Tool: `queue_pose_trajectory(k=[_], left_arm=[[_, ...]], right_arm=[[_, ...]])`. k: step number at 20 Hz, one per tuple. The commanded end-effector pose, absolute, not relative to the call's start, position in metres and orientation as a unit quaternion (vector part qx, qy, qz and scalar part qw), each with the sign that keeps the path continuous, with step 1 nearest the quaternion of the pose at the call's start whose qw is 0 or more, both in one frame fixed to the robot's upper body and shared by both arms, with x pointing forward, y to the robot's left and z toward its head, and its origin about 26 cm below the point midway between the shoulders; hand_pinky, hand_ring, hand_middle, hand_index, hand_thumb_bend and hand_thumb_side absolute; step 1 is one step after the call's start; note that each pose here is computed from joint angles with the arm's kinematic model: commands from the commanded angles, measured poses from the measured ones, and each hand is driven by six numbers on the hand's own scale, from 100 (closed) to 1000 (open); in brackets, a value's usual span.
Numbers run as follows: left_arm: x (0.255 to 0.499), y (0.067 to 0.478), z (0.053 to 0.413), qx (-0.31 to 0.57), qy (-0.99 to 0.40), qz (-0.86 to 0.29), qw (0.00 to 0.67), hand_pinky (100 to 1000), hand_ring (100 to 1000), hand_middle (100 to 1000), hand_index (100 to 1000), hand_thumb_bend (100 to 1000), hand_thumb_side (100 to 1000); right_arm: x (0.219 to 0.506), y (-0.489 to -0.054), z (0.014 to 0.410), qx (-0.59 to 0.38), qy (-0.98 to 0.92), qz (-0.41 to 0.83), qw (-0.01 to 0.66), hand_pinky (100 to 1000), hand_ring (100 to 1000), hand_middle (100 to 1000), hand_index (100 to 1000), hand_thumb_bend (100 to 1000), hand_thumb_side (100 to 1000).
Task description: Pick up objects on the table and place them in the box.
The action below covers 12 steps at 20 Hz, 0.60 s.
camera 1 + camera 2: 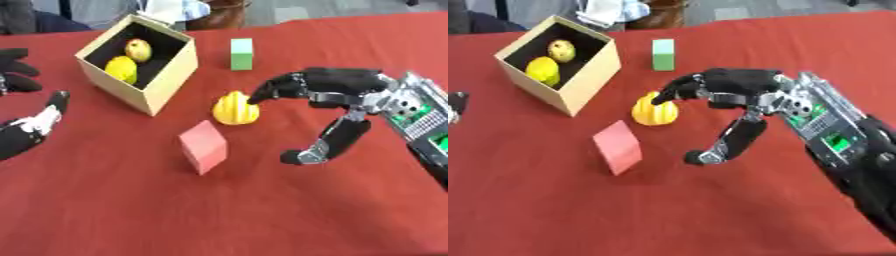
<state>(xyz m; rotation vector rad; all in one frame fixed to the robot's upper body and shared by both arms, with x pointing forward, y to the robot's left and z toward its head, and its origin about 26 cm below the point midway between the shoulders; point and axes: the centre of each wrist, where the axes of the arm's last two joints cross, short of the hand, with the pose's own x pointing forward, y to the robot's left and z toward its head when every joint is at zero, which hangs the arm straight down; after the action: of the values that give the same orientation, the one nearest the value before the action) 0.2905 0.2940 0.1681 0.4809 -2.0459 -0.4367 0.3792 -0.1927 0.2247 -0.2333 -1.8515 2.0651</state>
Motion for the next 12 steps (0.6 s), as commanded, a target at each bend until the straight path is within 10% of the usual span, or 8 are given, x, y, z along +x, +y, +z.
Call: queue_pose_trajectory(k=[1,2,3,12], left_arm=[[0.289,0.293,0.168,0.187,-0.842,-0.177,0.473,692,588,594,823,418,233],[0.288,0.292,0.166,0.183,-0.842,-0.176,0.476,692,587,592,823,418,233],[0.288,0.291,0.162,0.176,-0.841,-0.173,0.482,692,587,592,823,415,238],[0.291,0.284,0.145,0.155,-0.832,-0.173,0.503,691,586,591,823,411,248]], right_arm=[[0.387,-0.189,0.231,-0.092,-0.655,0.731,0.169,786,872,861,950,396,354],[0.389,-0.187,0.231,-0.092,-0.655,0.731,0.170,785,872,859,951,281,378],[0.392,-0.185,0.229,-0.090,-0.654,0.731,0.173,784,871,860,951,387,359],[0.412,-0.165,0.212,-0.060,-0.648,0.733,0.197,772,857,856,952,363,377]])
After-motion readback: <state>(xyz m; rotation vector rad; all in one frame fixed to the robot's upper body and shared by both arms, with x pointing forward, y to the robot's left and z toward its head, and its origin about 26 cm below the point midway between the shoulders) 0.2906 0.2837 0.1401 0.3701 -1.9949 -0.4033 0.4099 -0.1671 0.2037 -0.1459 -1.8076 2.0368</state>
